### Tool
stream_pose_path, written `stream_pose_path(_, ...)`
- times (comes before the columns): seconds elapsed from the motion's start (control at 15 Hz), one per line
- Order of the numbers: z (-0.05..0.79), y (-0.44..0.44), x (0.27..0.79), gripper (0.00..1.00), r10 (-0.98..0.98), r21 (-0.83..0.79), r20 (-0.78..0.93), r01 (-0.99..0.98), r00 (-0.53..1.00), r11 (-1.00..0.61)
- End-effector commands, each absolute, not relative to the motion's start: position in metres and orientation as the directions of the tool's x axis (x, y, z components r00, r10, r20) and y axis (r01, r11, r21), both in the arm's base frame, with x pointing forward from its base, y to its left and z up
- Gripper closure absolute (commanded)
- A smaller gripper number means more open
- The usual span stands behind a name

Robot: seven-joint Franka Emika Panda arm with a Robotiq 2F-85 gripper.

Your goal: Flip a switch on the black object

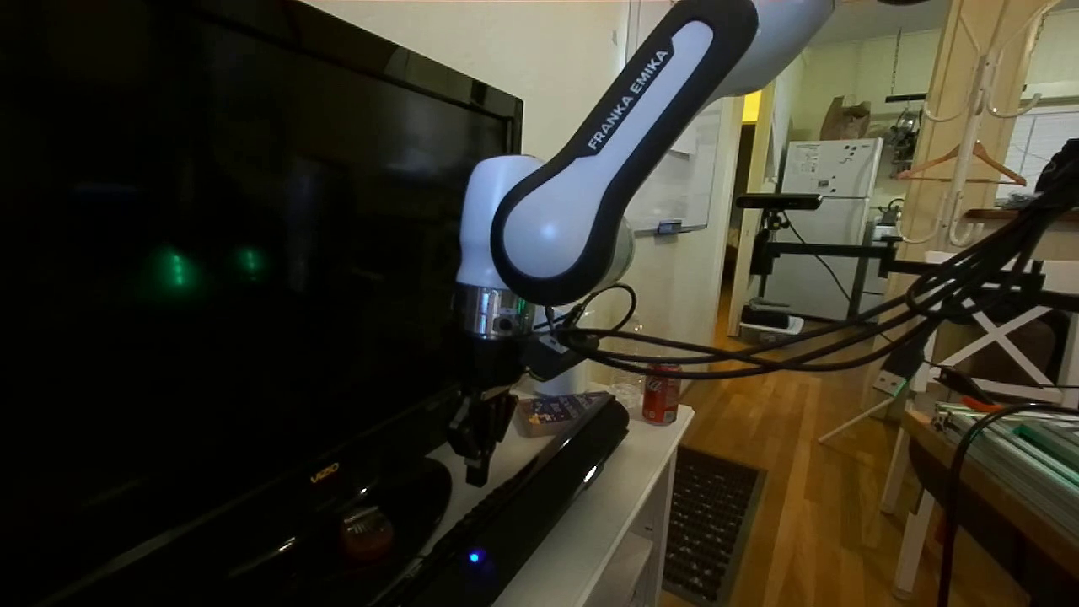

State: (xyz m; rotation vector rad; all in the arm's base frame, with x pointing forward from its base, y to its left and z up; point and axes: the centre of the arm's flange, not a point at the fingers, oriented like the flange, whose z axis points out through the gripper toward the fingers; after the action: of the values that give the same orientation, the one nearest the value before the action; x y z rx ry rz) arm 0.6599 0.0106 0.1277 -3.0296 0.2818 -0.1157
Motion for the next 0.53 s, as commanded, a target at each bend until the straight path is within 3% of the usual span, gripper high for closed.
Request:
stream_pose_path(0.0, 0.1159, 0.0171, 0.6711, 1.0, -0.206, -0.13, 0.067, -0.196, 0.976, -0.972)
stream_pose_path(0.47, 0.1135, 0.02, 0.67, 1.0, -0.217, -0.132, 0.054, -0.208, 0.975, -0.969)
